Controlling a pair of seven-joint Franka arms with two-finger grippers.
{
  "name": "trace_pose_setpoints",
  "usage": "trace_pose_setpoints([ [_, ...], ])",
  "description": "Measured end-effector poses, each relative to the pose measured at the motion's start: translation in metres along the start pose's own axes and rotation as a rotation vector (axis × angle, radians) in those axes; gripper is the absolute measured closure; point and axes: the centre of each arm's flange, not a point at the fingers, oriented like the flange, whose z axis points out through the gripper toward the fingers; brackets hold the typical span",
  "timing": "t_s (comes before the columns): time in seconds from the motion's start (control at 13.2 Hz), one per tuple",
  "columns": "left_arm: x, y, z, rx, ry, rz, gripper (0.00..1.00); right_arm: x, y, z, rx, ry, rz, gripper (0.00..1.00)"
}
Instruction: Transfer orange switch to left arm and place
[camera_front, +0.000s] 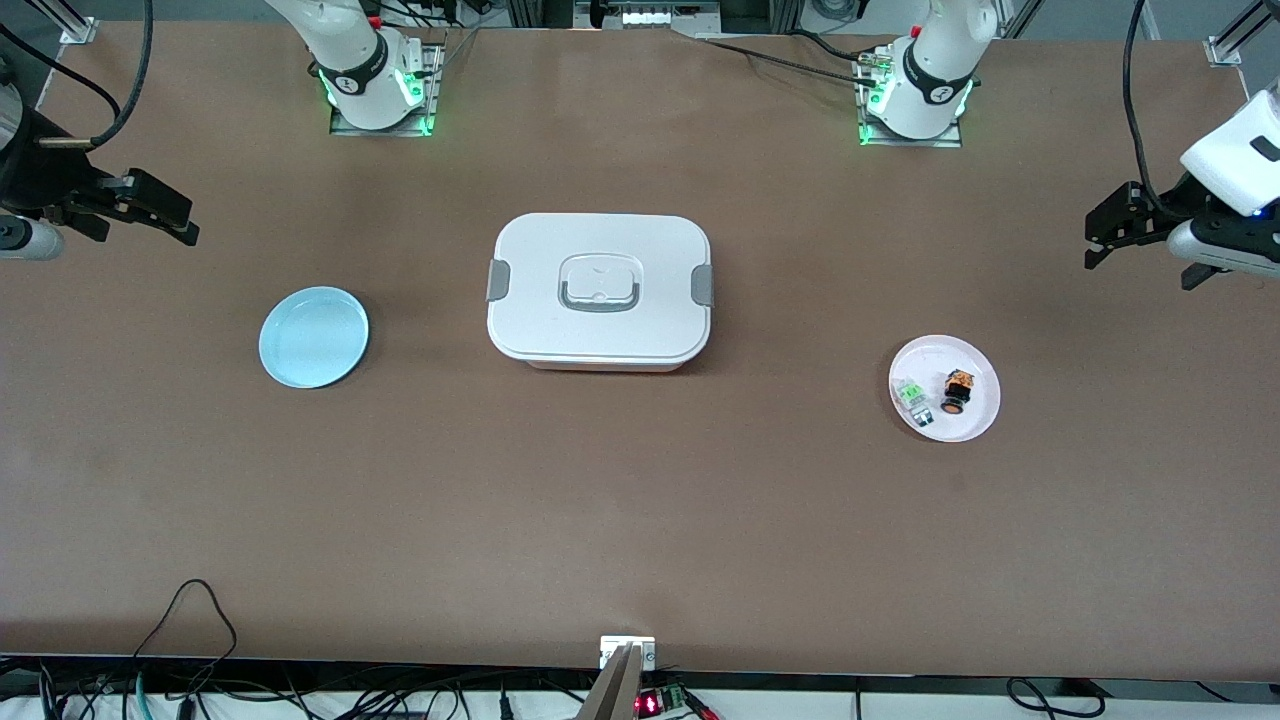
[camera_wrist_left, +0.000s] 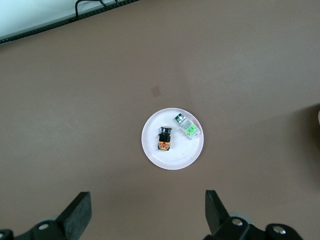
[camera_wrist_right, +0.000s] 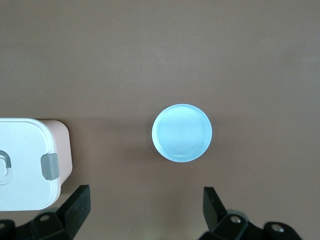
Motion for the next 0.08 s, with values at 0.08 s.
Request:
trace_pose_setpoints([
  [0.08,-0.0002,-0.0011,-0.0001,0.0,0.0,-0.003,0.0,0.0002,0.0004,0.0004,-0.003,0.0,0.0,0.0],
])
